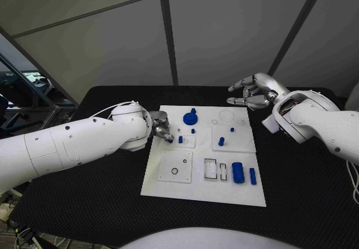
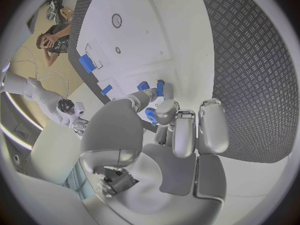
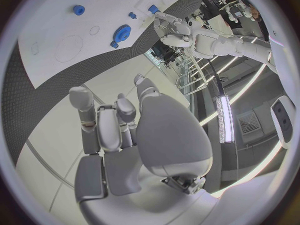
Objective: Assemble the parts on the task board
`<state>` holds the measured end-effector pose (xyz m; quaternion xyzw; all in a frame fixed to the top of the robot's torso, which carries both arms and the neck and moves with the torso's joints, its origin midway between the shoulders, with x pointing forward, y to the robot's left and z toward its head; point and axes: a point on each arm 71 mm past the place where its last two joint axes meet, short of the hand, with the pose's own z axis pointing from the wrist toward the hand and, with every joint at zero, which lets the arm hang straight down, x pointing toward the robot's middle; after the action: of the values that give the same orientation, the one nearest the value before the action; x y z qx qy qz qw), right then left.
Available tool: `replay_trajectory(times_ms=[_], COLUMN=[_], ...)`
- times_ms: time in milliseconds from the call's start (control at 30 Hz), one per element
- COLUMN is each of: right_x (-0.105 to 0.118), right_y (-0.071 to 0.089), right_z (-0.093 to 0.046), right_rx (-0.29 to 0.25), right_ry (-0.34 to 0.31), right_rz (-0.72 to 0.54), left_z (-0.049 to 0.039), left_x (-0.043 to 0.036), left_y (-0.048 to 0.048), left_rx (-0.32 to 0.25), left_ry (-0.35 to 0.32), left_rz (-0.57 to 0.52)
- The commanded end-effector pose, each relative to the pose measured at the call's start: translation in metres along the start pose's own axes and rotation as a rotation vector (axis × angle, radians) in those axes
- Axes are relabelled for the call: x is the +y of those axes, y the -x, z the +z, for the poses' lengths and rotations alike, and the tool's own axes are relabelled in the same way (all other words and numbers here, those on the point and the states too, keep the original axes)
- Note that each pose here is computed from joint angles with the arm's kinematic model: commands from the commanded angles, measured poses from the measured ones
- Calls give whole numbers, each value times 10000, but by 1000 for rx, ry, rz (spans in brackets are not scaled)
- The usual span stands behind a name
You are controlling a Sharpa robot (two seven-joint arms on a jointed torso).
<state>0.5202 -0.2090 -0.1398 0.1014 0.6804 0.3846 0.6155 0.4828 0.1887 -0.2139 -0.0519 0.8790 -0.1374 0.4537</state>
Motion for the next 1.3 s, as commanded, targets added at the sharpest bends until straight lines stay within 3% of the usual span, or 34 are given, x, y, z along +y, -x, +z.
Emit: replay_trajectory(times_ms=[33,433,1300], right_x=[12,12,7], right_y=[4,5,12], right_z=[4,3,-3], right_rx=[3,3,1], right_ry=[9,8,8], right_rz=[-3,-3,-3], left_z=[3,2,28], left_x=[24,-14,7], left_y=[-38,-55,-76], left_rx=[9,20,42], left_ry=[19,12,21], left_rz=[25,36,47])
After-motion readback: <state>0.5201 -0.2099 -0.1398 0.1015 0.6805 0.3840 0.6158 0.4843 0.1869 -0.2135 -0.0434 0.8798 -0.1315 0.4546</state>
